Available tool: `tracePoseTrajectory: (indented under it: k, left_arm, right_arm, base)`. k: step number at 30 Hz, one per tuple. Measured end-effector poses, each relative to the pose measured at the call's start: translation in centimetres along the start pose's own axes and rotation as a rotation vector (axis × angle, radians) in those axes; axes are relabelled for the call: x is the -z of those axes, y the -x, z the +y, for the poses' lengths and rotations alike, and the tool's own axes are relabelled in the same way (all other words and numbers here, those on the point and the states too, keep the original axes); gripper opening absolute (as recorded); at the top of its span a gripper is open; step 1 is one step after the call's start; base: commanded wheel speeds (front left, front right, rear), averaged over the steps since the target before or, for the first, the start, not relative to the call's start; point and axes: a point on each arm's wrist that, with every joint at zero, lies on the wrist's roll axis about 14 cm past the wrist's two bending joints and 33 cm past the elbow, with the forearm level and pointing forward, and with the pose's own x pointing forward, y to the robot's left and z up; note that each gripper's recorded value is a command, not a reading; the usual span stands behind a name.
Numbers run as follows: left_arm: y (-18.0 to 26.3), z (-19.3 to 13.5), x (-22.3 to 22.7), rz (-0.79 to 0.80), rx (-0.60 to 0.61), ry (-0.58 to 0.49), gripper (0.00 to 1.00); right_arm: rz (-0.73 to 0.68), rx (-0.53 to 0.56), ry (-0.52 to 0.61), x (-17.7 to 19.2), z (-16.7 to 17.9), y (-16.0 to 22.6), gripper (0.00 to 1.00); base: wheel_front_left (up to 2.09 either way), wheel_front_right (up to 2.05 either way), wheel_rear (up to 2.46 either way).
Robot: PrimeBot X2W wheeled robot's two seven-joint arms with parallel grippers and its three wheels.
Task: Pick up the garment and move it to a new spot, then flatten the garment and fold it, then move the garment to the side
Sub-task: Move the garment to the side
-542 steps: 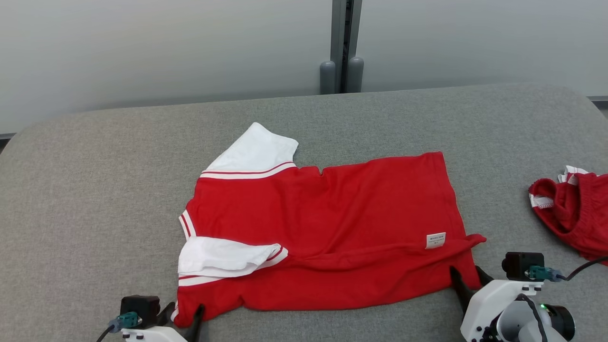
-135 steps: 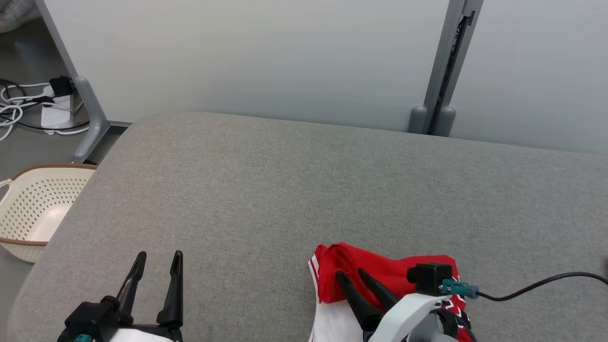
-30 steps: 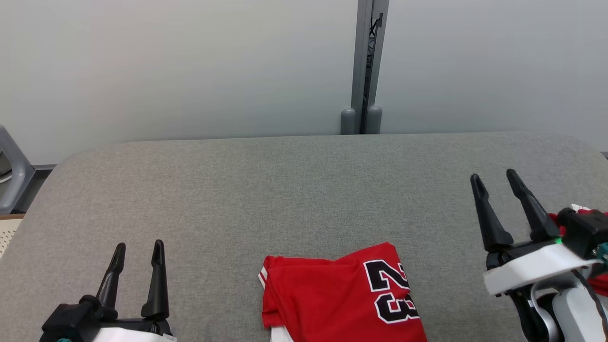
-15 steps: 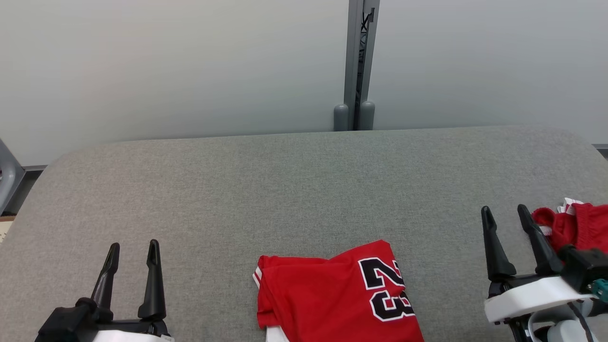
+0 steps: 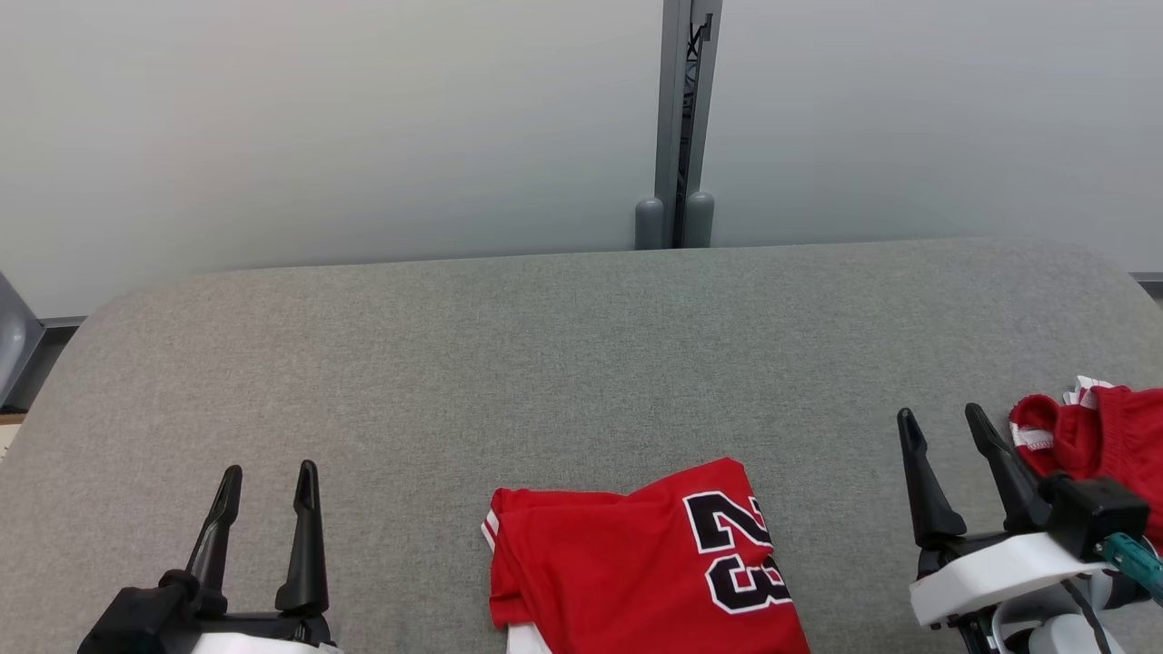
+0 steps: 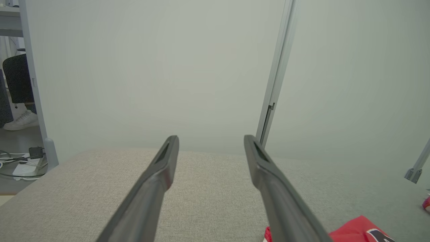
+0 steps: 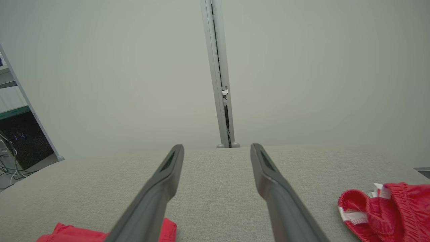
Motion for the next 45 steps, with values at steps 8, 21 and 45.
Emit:
tracePoseTrajectory:
  k: [8, 21, 45]
  left_arm:
    - [0.1, 0.1, 0.3, 0.008, -0.006, 0.001, 1.00]
    - [1.2, 1.4, 0.3, 0.011, -0.048, 0.004, 1.00]
    - [2.0, 2.9, 0.3, 0.012, -0.094, -0.002, 1.00]
  right_arm:
    - [0.054, -0.050, -0.032, 1.2, 1.8, -0.4, 1.00]
    - [0.489, -0.187, -0.086, 10.1, 6.7, -0.4, 1.00]
    - [0.777, -0.154, -0.207, 16.4, 8.2, 1.5, 0.00]
  base:
    - [0.00, 0.00, 0.00]
    - [0.00, 0.00, 0.00]
    - [0.00, 0.00, 0.00]
